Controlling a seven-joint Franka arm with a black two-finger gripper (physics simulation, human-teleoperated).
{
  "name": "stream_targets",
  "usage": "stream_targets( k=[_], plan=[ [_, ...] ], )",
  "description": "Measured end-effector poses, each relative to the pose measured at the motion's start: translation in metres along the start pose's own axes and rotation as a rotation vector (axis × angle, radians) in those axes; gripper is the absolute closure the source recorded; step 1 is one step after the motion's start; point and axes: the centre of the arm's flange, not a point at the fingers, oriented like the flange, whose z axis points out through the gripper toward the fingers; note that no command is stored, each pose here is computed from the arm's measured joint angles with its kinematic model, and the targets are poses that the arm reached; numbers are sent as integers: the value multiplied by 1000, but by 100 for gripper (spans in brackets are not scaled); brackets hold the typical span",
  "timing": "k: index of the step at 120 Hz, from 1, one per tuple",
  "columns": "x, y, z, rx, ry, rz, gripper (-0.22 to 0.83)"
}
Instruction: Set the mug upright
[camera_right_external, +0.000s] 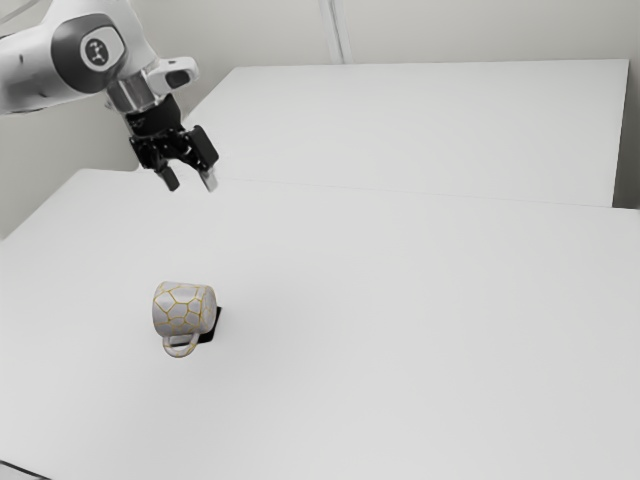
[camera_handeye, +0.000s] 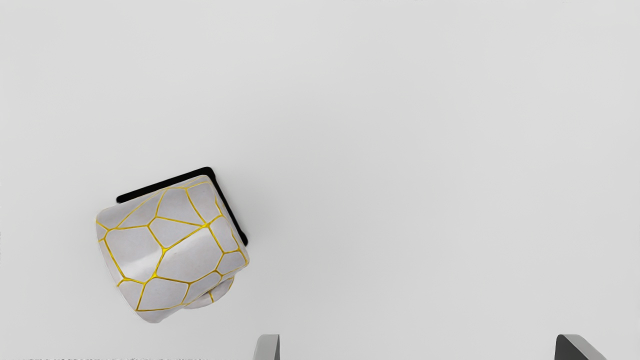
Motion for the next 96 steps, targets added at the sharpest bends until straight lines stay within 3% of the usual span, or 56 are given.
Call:
stream_targets(
  k=[10, 23, 42, 49, 67, 96],
  plan=[
    [-13, -73, -6, -55, 37, -124, 0],
    [-48, -176, -6, -138, 86, -298, 0],
    [-112, -295, 63, -341, 100, -517, 0],
    [-117, -295, 100, -409, 88, -516, 0],
    [-94, -244, 171, -547, 69, -401, 0],
    [-136, -264, 208, -717, 223, -426, 0]
  ],
)
